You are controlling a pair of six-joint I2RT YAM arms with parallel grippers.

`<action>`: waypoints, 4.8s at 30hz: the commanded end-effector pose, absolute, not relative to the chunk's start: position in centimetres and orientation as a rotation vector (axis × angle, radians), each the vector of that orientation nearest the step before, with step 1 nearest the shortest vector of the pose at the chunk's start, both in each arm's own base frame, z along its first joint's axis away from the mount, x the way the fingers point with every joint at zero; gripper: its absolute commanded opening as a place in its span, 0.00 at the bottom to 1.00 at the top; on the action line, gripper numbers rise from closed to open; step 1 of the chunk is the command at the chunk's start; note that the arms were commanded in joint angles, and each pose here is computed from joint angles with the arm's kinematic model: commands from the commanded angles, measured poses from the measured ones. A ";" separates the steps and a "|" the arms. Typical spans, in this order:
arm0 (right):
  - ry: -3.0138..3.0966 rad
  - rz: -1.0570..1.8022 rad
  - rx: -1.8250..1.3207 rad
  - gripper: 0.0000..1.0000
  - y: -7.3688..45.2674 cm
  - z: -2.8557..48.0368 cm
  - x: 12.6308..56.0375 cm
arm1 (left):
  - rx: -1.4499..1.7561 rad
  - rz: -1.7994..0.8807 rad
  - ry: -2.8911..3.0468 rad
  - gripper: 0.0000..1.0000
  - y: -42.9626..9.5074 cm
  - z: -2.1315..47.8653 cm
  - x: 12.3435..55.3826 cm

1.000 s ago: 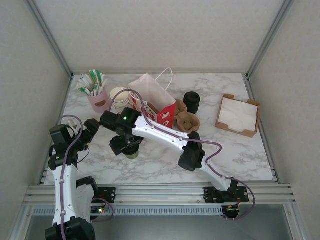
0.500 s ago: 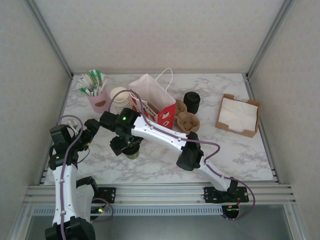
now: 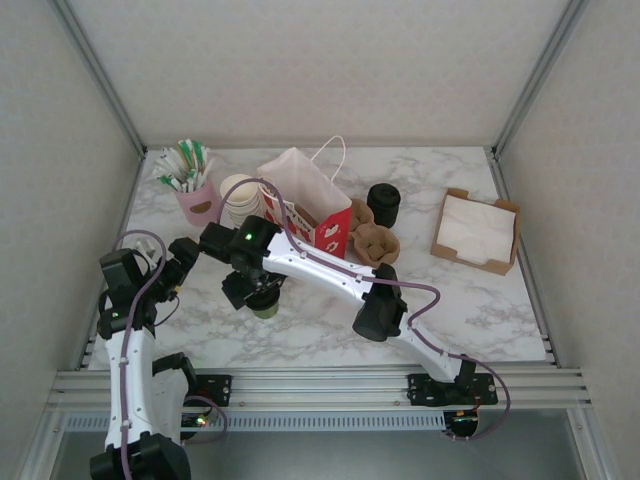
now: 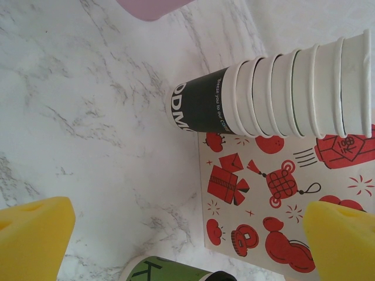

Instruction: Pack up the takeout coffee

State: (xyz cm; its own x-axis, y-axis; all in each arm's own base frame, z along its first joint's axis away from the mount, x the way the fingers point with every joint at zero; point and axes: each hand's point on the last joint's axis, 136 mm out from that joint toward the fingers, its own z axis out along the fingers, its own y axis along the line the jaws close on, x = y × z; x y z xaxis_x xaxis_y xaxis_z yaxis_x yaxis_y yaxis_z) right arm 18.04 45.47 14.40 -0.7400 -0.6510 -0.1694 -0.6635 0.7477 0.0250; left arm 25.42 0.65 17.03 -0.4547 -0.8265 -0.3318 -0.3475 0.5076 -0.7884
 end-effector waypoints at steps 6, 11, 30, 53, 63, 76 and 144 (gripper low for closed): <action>2.789 0.099 -1.073 0.89 44.9 14.8 18.4 | -0.929 -0.851 2.014 1.00 0.6 17.2 25.5; 2.801 0.082 -1.078 0.89 44.9 14.0 18.3 | -0.927 -0.850 2.014 1.00 0.6 17.2 25.5; 2.789 0.067 -1.081 0.83 45.3 13.2 18.7 | -0.920 -0.857 2.015 1.00 0.5 17.3 25.5; 2.780 0.033 -1.069 0.82 45.2 13.0 19.1 | -0.910 -0.865 2.013 1.00 0.4 17.4 25.5; 2.749 0.021 -1.044 0.83 45.0 13.9 19.5 | -0.908 -0.867 2.013 1.00 0.4 17.4 25.5; 2.765 -0.001 -1.055 0.83 45.2 12.7 19.5 | -0.907 -0.867 2.014 1.00 0.4 17.4 25.5; 2.525 0.381 -0.659 0.75 26.7 32.8 15.0 | -0.157 -0.470 2.412 0.36 -15.9 24.2 57.3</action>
